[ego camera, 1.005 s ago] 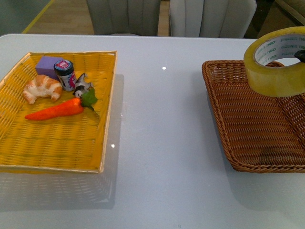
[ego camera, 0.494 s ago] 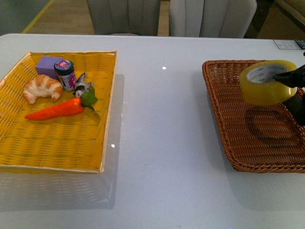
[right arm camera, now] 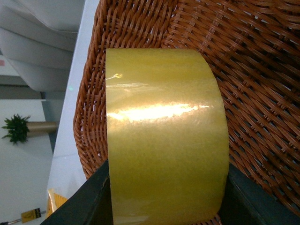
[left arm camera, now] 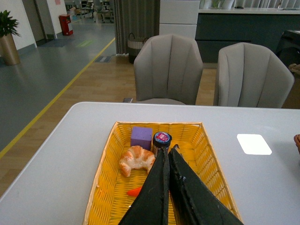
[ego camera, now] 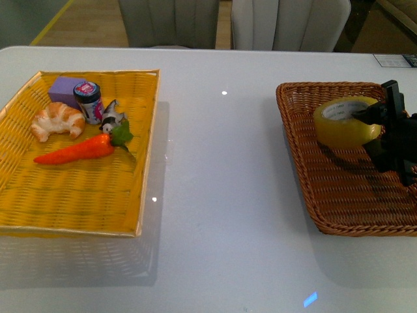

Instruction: Move tape to another basket

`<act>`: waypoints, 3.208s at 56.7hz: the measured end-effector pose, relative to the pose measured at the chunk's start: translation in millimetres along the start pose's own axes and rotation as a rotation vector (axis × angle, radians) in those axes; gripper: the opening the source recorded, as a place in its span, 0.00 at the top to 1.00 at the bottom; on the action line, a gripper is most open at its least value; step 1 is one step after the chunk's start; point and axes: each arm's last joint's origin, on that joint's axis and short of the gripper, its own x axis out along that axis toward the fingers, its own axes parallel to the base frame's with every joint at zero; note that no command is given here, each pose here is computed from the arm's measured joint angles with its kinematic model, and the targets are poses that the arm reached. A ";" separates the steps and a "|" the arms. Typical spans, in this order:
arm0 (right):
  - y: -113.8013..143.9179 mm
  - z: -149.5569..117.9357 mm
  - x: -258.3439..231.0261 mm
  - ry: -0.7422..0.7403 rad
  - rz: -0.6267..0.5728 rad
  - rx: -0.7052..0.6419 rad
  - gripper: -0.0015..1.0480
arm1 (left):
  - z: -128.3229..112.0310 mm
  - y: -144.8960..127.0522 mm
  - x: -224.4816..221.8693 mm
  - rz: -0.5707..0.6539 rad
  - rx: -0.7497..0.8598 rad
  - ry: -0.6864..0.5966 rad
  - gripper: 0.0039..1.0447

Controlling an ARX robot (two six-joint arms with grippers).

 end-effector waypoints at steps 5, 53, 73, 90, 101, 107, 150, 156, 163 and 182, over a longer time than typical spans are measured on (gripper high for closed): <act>-0.3 -1.0 -0.5 0.004 -0.005 0.000 0.34 | 0.2 0.0 -2.5 0.000 0.000 0.000 0.99; 74.8 -2.5 -232.9 -0.323 0.194 -0.601 0.23 | -4.0 0.1 -23.3 0.001 0.000 0.018 0.99; 66.3 -32.9 -307.6 -0.476 0.173 -1.103 0.84 | -3.9 0.1 -23.4 0.001 0.000 0.017 0.99; 52.3 -40.5 -314.4 -0.476 0.167 -1.125 0.98 | -3.9 0.1 -23.4 0.001 0.000 0.017 0.99; 46.7 -43.4 -317.1 -0.493 0.175 -1.125 0.98 | -3.9 0.1 -23.4 0.001 0.000 0.017 0.99; 47.0 -43.7 -319.9 -0.504 0.184 -1.125 0.98 | -3.9 0.1 -23.4 0.001 0.000 0.017 0.99; 36.0 -51.3 -337.8 -0.495 0.181 -1.126 0.98 | -3.8 0.1 -23.4 0.001 0.000 0.016 0.99; 36.0 -51.2 -337.9 -0.496 0.181 -1.126 0.98 | -3.8 0.1 -23.4 0.001 0.000 0.016 0.99; 36.0 -51.3 -337.9 -0.496 0.181 -1.126 0.98 | -3.8 0.1 -23.4 0.001 0.000 0.016 0.99; 36.0 -51.3 -337.9 -0.496 0.181 -1.127 0.39 | -3.8 0.1 -23.4 0.001 0.000 0.016 0.43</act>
